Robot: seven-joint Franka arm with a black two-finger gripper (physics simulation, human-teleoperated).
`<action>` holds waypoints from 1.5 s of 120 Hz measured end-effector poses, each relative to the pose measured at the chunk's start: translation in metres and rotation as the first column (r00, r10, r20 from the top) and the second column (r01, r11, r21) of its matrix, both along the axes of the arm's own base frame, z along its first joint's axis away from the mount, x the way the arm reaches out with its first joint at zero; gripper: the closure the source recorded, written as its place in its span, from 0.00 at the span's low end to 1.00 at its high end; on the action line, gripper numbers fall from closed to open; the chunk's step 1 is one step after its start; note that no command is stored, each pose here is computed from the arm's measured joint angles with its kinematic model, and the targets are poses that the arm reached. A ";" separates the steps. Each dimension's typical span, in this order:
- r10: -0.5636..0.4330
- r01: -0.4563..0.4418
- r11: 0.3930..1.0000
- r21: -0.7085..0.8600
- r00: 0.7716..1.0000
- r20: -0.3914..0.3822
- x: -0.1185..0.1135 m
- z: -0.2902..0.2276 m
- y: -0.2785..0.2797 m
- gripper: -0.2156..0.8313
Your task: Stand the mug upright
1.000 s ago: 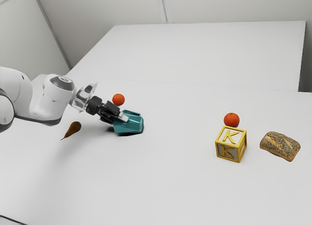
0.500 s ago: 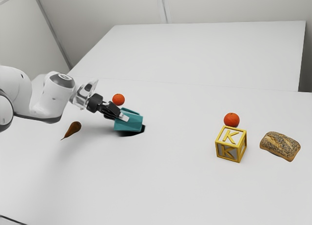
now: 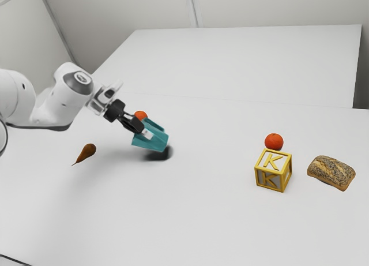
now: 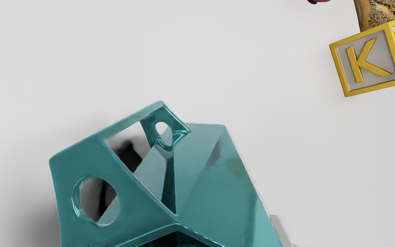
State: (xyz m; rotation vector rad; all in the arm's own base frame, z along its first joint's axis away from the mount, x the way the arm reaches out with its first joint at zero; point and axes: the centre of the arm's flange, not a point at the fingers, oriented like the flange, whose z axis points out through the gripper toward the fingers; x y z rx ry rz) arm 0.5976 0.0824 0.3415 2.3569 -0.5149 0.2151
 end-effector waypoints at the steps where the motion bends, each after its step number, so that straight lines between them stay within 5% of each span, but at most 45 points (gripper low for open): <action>1: -0.004 0.004 1.000 0.011 1.000 0.001 -0.001 0.001 -0.001 0.95; 37: -0.140 0.133 0.903 0.409 0.990 -0.012 -0.013 0.034 -0.043 0.95; 70: -0.116 0.111 0.789 0.604 0.993 -0.030 -0.031 0.035 -0.070 0.95; 100: -0.050 0.058 0.747 0.662 0.998 -0.030 -0.054 0.020 -0.093 0.95; 180: 0.109 -0.010 0.736 0.677 0.989 -0.104 -0.054 0.003 -0.098 0.95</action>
